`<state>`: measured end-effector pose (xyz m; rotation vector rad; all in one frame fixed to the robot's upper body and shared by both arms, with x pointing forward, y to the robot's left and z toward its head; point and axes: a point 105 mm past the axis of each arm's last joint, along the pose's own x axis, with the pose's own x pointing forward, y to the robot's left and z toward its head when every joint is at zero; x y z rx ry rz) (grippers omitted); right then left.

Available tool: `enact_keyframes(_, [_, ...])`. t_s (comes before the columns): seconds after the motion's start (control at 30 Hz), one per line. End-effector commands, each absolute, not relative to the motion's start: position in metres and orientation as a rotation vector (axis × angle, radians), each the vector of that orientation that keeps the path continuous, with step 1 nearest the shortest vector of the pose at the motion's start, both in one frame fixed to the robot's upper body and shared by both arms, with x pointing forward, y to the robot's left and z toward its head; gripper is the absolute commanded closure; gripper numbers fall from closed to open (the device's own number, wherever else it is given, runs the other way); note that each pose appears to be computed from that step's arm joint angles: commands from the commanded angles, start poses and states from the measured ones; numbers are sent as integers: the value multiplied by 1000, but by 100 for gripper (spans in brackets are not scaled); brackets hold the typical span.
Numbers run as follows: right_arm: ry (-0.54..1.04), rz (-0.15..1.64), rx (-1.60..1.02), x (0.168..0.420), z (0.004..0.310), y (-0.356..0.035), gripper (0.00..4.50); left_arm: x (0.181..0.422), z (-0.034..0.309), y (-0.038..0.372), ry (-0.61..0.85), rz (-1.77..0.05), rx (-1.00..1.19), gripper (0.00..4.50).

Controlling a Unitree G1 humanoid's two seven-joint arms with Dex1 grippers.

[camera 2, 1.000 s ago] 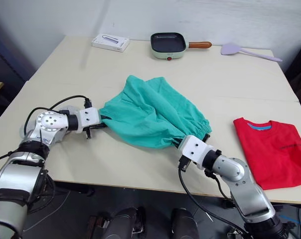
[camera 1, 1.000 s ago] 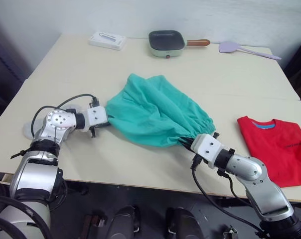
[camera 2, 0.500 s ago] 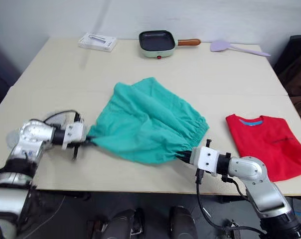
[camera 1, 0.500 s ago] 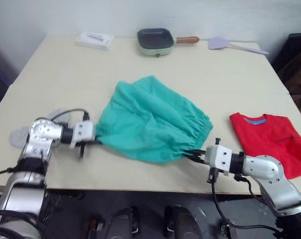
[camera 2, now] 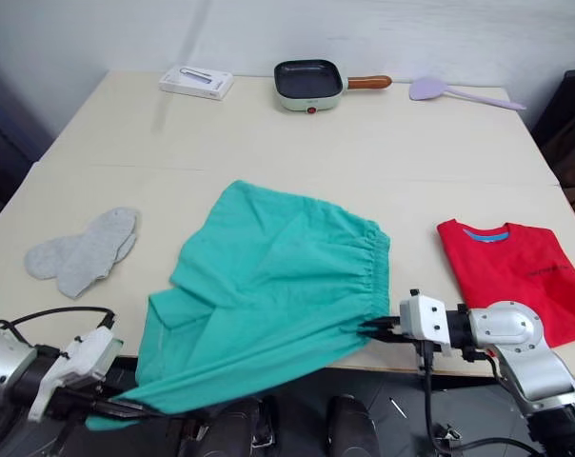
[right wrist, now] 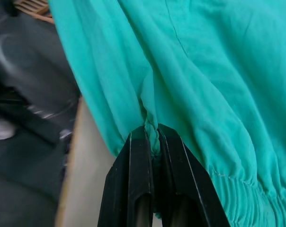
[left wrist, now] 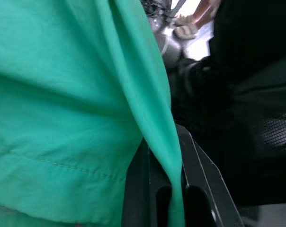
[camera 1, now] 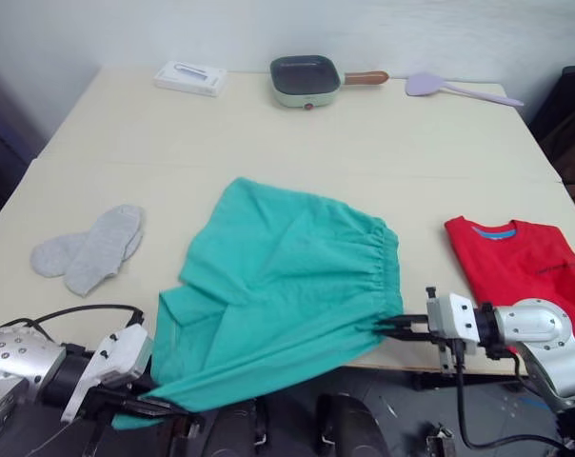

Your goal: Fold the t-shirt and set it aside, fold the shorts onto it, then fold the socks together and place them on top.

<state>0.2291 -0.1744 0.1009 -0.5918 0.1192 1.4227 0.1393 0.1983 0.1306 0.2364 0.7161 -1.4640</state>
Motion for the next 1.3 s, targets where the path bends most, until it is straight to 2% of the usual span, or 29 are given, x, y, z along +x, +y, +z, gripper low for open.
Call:
enact_keyframes(0.03, [121,1436,-615,223,105,-181,450,143,146,200,706,-1453,271,445])
enact_keyframes(0.17, [134,1359,-554,224,115,-188,450,175,172,200,551,-1400,355,445])
enact_keyframes(0.23, [112,1233,-452,237,136,-193,450,211,210,193,276,-1371,414,445])
enact_keyframes(0.3, [108,1164,-355,243,149,-194,450,238,236,190,147,-1339,429,445])
enact_keyframes(0.33, [109,1149,-322,245,153,-194,450,246,241,189,128,-1341,462,445])
enact_keyframes(0.5, [71,988,-229,273,172,-203,450,326,276,177,-25,-1339,650,445])
enact_keyframes(0.6, [65,906,-205,296,177,-208,450,364,272,176,22,-1297,727,445])
enact_keyframes(0.7, [47,858,-215,317,180,-207,450,392,270,169,13,-1216,733,445])
enact_keyframes(1.0, [29,727,-227,357,181,-215,450,426,234,158,50,-1046,665,445])
enact_keyframes(1.07, [31,688,-207,364,176,-219,450,431,233,156,-29,-985,679,428])
enact_keyframes(1.17, [-7,679,-177,367,171,-212,379,437,222,163,-19,-900,617,367])
enact_keyframes(1.3, [-73,575,-208,371,169,-219,248,440,221,171,-49,-833,563,242])
